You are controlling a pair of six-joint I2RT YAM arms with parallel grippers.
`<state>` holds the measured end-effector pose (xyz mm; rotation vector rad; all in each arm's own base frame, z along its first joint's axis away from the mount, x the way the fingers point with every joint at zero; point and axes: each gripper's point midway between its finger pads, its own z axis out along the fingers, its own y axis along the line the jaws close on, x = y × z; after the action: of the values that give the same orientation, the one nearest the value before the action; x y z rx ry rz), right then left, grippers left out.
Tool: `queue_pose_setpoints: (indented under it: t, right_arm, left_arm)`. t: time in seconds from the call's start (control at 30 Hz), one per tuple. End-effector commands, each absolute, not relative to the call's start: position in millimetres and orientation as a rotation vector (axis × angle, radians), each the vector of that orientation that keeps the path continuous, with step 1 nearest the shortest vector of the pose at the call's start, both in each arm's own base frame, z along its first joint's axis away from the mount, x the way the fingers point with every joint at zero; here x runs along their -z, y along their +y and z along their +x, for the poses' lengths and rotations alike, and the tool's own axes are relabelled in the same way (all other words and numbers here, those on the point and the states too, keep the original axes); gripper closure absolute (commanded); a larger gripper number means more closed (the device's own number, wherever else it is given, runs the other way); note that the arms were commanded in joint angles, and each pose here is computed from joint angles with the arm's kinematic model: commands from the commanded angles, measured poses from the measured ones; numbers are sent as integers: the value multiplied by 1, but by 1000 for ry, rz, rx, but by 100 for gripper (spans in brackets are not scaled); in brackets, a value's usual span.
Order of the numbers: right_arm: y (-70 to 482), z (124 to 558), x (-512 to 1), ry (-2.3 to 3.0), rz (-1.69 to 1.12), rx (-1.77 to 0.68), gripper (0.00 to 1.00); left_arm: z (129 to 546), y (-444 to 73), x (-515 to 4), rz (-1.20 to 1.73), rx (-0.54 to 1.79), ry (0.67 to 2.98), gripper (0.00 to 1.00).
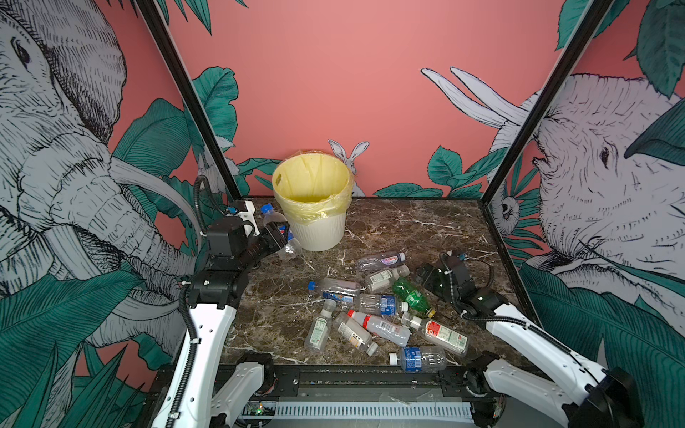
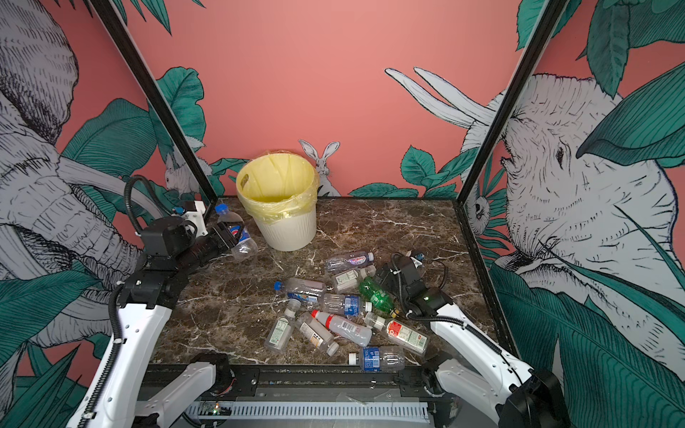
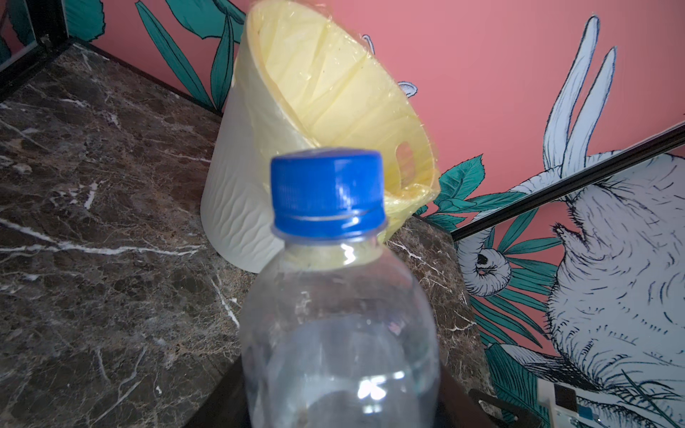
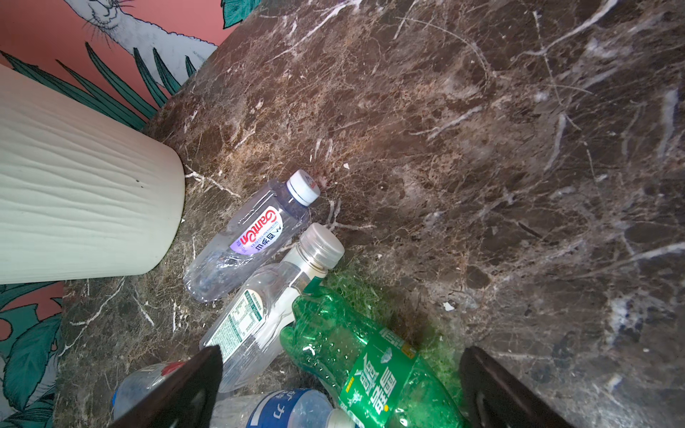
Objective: Throw the plastic bottles in the bin
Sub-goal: 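Carry the blue-capped bottle with the left gripper up over the bin, then open the left gripper over the bin to drop the blue-capped bottle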
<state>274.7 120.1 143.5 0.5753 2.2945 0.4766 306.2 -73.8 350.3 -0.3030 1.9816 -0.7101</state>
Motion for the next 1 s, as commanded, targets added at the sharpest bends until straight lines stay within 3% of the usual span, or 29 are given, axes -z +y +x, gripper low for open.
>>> queue_pose_setpoints:
  t: [0.0, 0.27, 0.43, 0.47, 0.53, 0.57, 0.6, 0.73, 0.97]
  right_arm:
    - [118, 276, -147, 2267, 596, -491, 1]
    - [113, 274, -153, 2255, 588, -468, 1]
    - [113, 275, -156, 2252, 583, -468, 1]
    - [114, 275, -156, 2252, 581, -468, 1]
    - [114, 275, -157, 2256, 579, -468, 1]
    - [114, 274, -158, 2259, 575, -468, 1]
    - [114, 274, -159, 2262, 570, -467, 1]
    - [112, 271, -162, 2275, 552, -447, 1]
    - [114, 264, -164, 2330, 508, -433, 1]
  left_arm:
    - [319, -72, -378, -285, 699, 1918, 44]
    - [378, -73, -432, -322, 739, 1817, 45]
    - [452, -72, -463, -378, 734, 1753, 44]
    - [467, -73, -465, -380, 714, 1759, 41]
    - [499, -73, -458, -412, 667, 1822, 20]
    - [512, -77, -459, -408, 678, 1842, 2]
    - [521, -80, -460, -404, 692, 1851, 1]
    - [520, -91, -495, -340, 764, 1760, 1]
    - [483, -98, -529, -263, 823, 1703, 0]
